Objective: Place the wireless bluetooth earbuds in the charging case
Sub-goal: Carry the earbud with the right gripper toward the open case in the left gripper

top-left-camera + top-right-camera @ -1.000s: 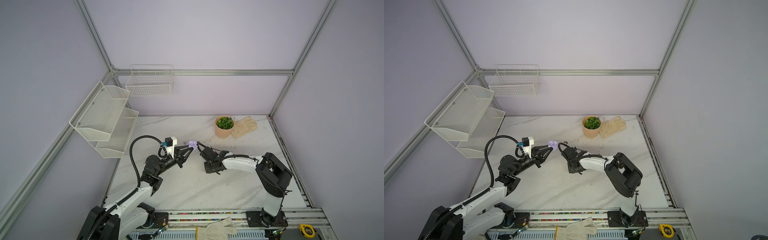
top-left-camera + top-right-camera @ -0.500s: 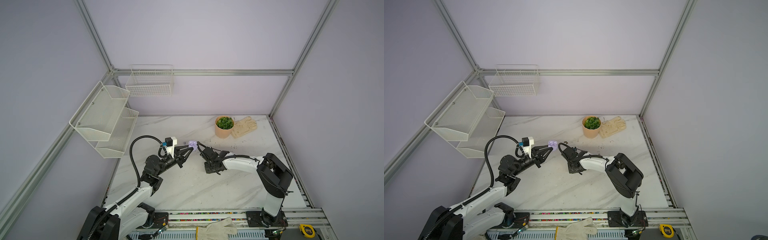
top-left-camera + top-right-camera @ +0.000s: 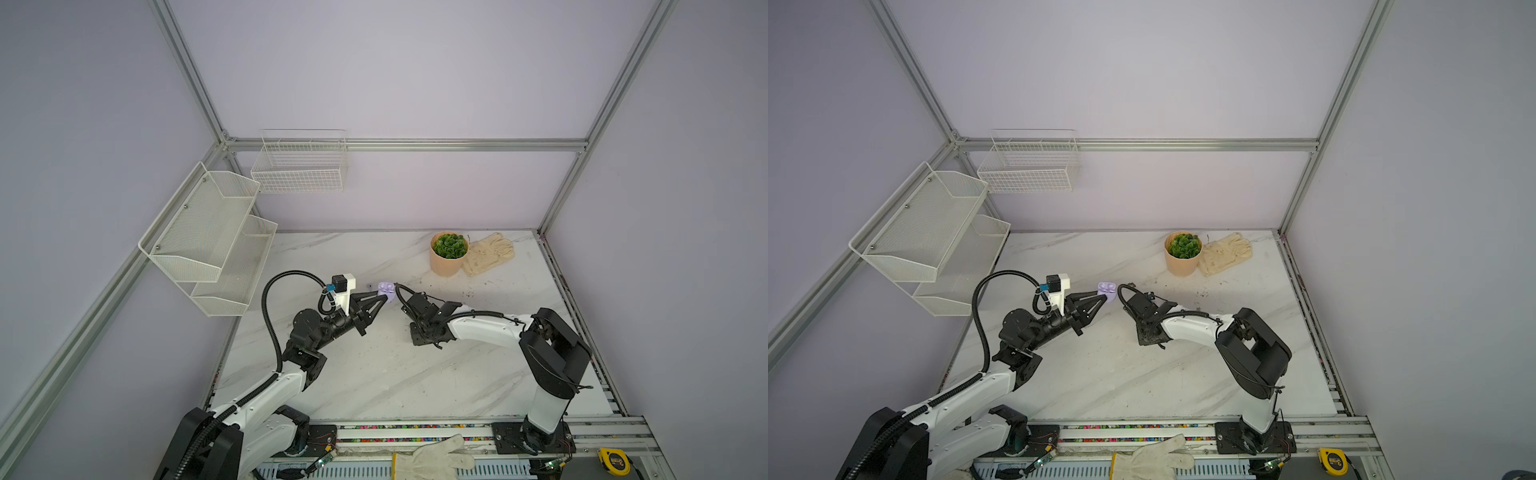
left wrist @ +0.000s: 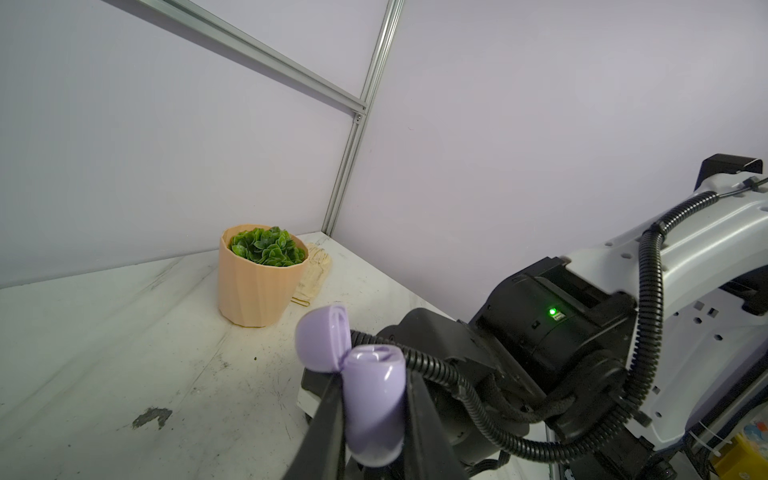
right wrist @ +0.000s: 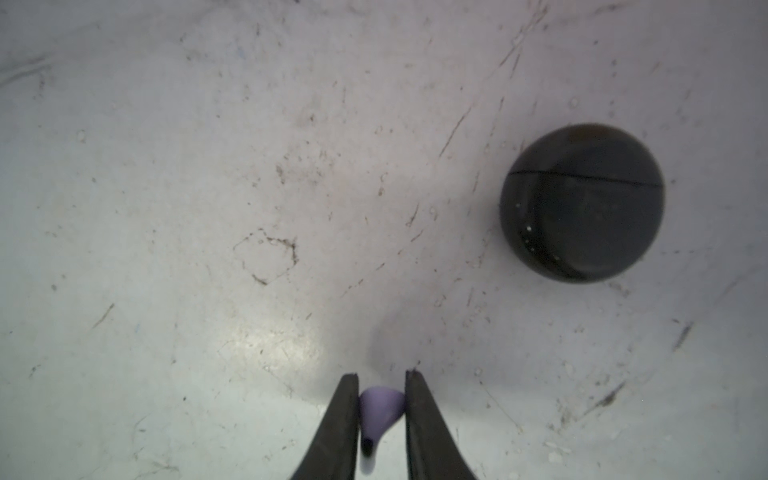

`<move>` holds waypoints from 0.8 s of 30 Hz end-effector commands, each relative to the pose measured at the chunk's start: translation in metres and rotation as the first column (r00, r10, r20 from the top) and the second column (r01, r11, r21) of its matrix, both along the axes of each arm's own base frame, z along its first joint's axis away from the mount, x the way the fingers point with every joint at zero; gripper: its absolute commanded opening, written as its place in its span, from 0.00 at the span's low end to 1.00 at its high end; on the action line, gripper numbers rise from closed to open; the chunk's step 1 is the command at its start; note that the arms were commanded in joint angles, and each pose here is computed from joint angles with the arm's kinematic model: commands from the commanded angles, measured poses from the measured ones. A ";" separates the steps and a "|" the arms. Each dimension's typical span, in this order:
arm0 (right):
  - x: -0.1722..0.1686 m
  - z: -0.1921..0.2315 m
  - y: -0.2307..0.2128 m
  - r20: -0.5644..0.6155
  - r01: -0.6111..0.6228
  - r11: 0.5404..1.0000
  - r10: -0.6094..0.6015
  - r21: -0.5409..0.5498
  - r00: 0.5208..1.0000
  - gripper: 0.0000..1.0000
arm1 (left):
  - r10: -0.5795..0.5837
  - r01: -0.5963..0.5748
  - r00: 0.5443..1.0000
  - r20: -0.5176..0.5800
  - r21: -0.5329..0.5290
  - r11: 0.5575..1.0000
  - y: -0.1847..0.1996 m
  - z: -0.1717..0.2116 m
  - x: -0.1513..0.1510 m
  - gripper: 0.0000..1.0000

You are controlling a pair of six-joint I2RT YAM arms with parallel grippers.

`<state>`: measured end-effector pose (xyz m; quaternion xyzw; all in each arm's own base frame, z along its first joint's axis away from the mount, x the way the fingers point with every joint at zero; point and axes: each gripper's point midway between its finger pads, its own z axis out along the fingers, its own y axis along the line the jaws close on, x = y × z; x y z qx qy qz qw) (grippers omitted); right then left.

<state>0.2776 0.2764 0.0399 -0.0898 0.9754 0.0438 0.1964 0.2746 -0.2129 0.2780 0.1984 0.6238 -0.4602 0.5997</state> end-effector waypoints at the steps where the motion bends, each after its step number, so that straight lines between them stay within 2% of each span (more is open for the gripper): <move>1: 0.005 0.014 -0.007 0.052 0.022 1.000 -0.023 0.011 0.998 0.22 | 0.004 -0.003 0.999 0.044 -0.027 1.000 0.002 0.012 -0.002 0.00; 14: 0.038 0.062 -0.016 0.182 0.030 0.994 -0.048 0.105 0.982 0.20 | 0.015 -0.010 0.997 0.078 -0.062 0.998 0.001 0.025 0.006 0.00; 24: 0.067 0.132 -0.016 0.327 -0.001 0.985 -0.056 0.173 0.943 0.20 | 0.024 -0.001 0.979 0.201 -0.117 0.993 -0.002 0.050 0.015 0.00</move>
